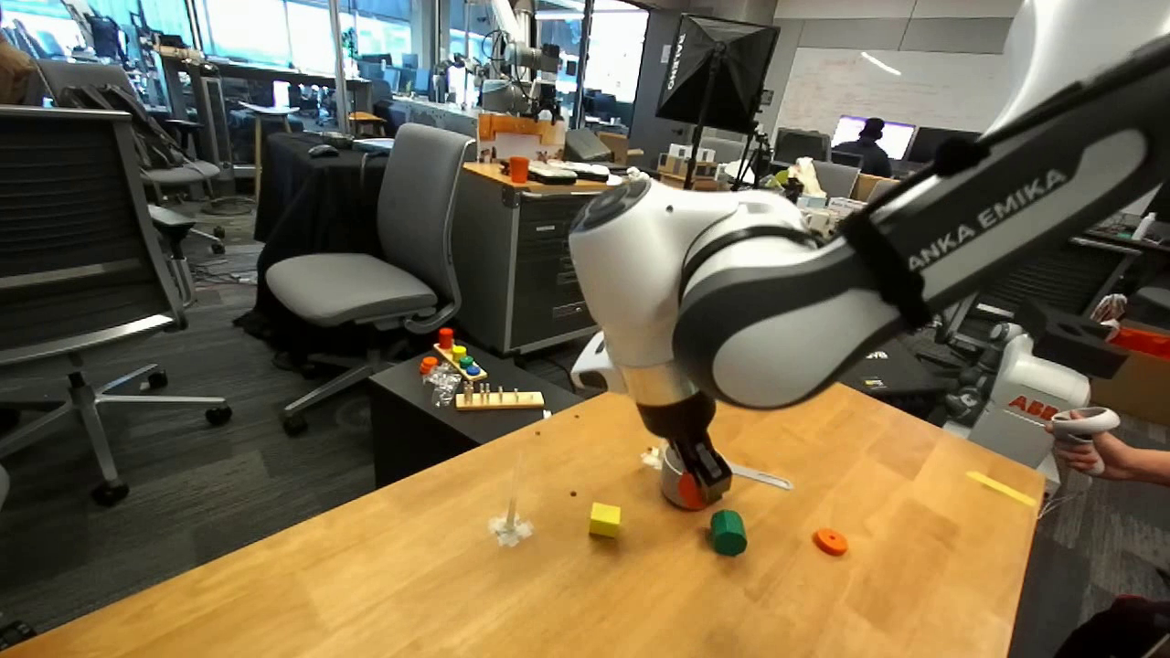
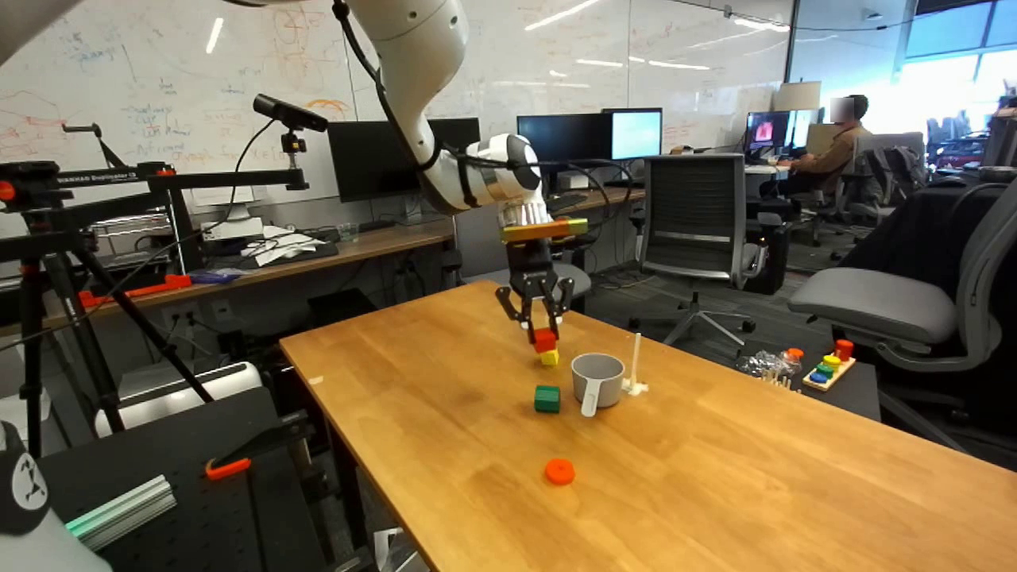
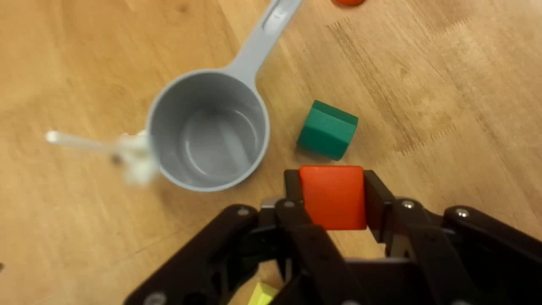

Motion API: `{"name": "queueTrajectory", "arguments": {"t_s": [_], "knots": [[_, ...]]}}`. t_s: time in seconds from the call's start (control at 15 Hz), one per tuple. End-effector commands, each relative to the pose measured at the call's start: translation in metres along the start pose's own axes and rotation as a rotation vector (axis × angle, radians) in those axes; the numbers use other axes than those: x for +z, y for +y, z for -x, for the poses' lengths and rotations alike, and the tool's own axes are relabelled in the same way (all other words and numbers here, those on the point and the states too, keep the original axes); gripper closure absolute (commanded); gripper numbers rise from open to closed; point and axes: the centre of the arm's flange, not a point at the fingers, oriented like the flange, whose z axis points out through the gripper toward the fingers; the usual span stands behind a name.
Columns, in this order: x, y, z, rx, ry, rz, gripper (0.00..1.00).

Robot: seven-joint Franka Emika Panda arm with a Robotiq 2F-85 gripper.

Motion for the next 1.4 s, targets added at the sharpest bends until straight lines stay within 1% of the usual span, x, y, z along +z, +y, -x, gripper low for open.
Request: {"name": "queueTrajectory", "arguments": {"t_s": [0.0, 0.2, 0.33, 0.53, 0.8, 1.07, 1.33], "knots": [[-0.048, 0.02, 0.061, 0.096, 0.034, 0.047, 0.87], [-0.049, 0.039, 0.088, 0.158, 0.031, 0.052, 0.87], [-0.035, 0.046, 0.093, 0.181, 0.009, 0.037, 0.87], [-0.006, 0.049, 0.076, 0.195, -0.026, 0.003, 0.87], [0.015, 0.049, 0.048, 0.196, -0.049, -0.024, 0.87], [0.01, 0.064, 0.026, 0.198, -0.043, -0.013, 0.87], [-0.003, 0.08, 0.016, 0.216, -0.04, 0.002, 0.87]]}}
